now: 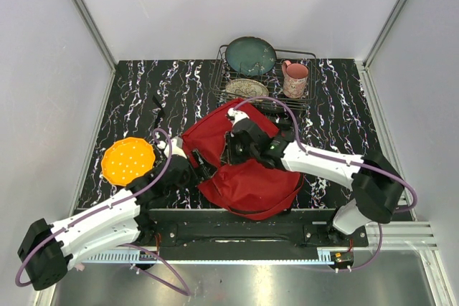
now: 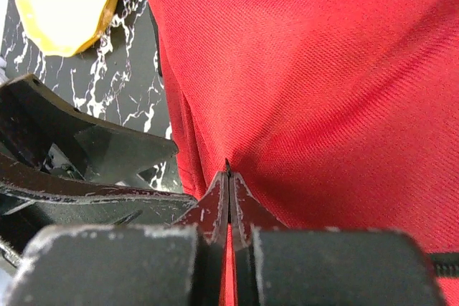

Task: Pack the student bag
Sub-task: Zip the student bag at the center of the board.

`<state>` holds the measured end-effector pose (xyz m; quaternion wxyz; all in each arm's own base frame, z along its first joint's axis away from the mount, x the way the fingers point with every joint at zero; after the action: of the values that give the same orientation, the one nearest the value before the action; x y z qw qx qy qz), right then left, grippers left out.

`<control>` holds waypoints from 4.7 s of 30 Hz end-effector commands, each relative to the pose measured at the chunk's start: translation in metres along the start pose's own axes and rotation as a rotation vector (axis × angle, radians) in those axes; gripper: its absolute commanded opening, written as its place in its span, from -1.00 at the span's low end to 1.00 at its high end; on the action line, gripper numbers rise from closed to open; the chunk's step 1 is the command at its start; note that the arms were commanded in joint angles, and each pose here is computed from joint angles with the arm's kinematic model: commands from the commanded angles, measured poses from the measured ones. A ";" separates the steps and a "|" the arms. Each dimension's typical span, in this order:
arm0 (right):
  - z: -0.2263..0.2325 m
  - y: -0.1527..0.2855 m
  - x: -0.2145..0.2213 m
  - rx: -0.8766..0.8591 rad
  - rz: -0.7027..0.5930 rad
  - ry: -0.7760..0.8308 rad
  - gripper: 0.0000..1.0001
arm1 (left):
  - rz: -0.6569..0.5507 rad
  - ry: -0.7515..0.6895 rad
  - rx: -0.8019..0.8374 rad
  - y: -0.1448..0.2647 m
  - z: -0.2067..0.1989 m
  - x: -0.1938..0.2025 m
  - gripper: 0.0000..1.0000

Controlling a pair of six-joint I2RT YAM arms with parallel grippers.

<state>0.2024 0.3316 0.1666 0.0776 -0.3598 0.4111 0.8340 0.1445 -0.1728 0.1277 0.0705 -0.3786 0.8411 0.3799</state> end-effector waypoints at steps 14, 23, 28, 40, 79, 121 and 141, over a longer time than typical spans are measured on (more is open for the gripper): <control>0.005 0.047 -0.018 -0.009 -0.200 -0.080 -1.00 | -0.079 0.167 0.183 -0.018 -0.032 -0.012 0.79; 0.006 0.051 -0.019 -0.019 -0.208 -0.072 -1.00 | -0.086 0.216 0.202 -0.031 -0.032 -0.012 -0.14; 0.007 0.051 -0.018 -0.024 -0.201 -0.071 -1.00 | -0.090 0.219 0.193 -0.033 -0.031 -0.012 -0.56; -0.013 0.057 -0.025 0.147 -0.248 -0.039 -1.00 | -0.123 0.160 0.096 -0.013 -0.015 -0.025 -1.00; -0.010 0.048 -0.019 0.025 -0.226 -0.101 -1.00 | 0.134 0.187 0.371 0.003 -0.039 0.001 0.03; -0.099 0.079 -0.061 0.378 -0.383 -0.156 -1.00 | -0.050 0.032 0.137 0.040 0.005 -0.029 -1.00; -0.167 0.036 -0.028 0.522 -0.263 -0.256 -1.00 | -0.093 0.039 0.081 0.049 0.015 -0.041 -1.00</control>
<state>0.2790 0.2095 0.1535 0.2840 -0.2808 0.5179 0.7565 0.1323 -0.1281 0.1463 0.0659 -0.3947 0.8553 0.3292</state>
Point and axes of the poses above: each gripper's point midway between its finger pads, its own y axis back along the fingers, its own z axis along the line the jaws close on, x = y × z, the point moved 6 cm from there along y, back along the fingers, and after that the axes turned 8 degrees about y, right-handed, at the moved point
